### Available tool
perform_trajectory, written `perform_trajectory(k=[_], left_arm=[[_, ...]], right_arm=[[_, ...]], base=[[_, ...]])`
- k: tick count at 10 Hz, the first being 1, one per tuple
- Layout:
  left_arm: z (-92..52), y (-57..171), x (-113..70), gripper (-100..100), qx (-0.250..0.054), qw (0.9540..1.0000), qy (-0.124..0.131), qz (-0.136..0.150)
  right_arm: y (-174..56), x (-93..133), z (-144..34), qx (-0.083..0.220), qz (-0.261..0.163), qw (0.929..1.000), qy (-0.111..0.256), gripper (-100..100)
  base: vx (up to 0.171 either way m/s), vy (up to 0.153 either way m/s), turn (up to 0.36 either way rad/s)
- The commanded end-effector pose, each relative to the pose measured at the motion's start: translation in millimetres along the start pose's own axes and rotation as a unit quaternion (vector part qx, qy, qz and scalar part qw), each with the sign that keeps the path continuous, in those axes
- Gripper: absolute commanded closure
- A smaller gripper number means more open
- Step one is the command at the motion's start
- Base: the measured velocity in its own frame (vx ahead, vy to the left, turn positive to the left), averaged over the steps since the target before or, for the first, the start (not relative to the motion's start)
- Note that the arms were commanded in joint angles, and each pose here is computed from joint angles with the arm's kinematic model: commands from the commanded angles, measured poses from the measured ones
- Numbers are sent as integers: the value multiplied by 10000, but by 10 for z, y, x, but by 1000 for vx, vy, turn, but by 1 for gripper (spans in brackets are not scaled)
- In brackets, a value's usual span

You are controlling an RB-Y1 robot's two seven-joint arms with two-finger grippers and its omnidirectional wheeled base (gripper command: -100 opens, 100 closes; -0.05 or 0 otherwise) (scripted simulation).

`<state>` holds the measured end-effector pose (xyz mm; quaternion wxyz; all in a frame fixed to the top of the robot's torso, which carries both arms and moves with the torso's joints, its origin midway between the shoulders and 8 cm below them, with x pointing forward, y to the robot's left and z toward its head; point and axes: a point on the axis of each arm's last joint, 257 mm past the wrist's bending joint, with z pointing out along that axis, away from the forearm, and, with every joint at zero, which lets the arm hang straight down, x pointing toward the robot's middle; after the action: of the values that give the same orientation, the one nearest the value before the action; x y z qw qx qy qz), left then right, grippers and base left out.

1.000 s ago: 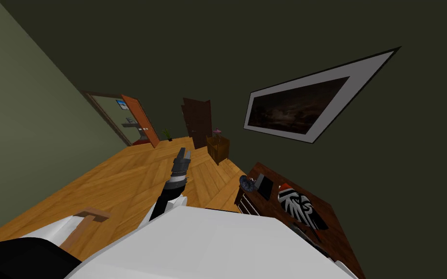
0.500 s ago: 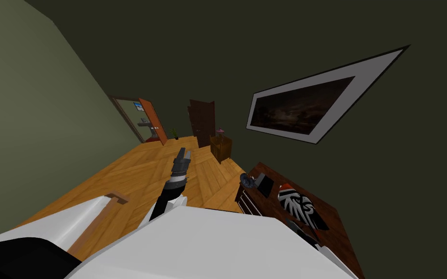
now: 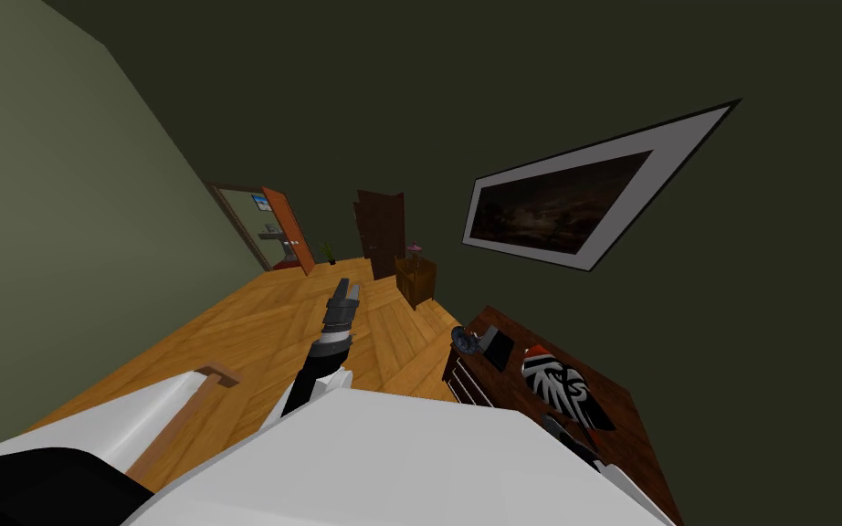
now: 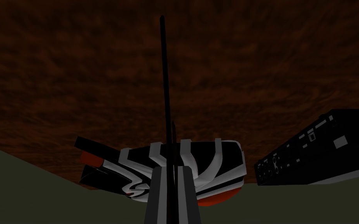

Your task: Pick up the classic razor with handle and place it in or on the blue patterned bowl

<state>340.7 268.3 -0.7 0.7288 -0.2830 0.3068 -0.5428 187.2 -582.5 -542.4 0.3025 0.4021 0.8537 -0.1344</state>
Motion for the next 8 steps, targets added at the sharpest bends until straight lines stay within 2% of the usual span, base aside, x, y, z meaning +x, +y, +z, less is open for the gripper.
perform_trajectory(k=[1,2,8], left_arm=[[0,0,0,0,0,10000,0,0],[0,0,0,0,0,10000,0,0],[-1,0,0,0,-1,10000,0,0]], right_arm=[[0,0,0,0,0,10000,0,0],[-37,19,-48,-49,-95,9999,-2,100],[-207,77,-236,-264,-374,9990,8,100]], base=[[0,0,0],[70,30,-150],[108,35,-133]])
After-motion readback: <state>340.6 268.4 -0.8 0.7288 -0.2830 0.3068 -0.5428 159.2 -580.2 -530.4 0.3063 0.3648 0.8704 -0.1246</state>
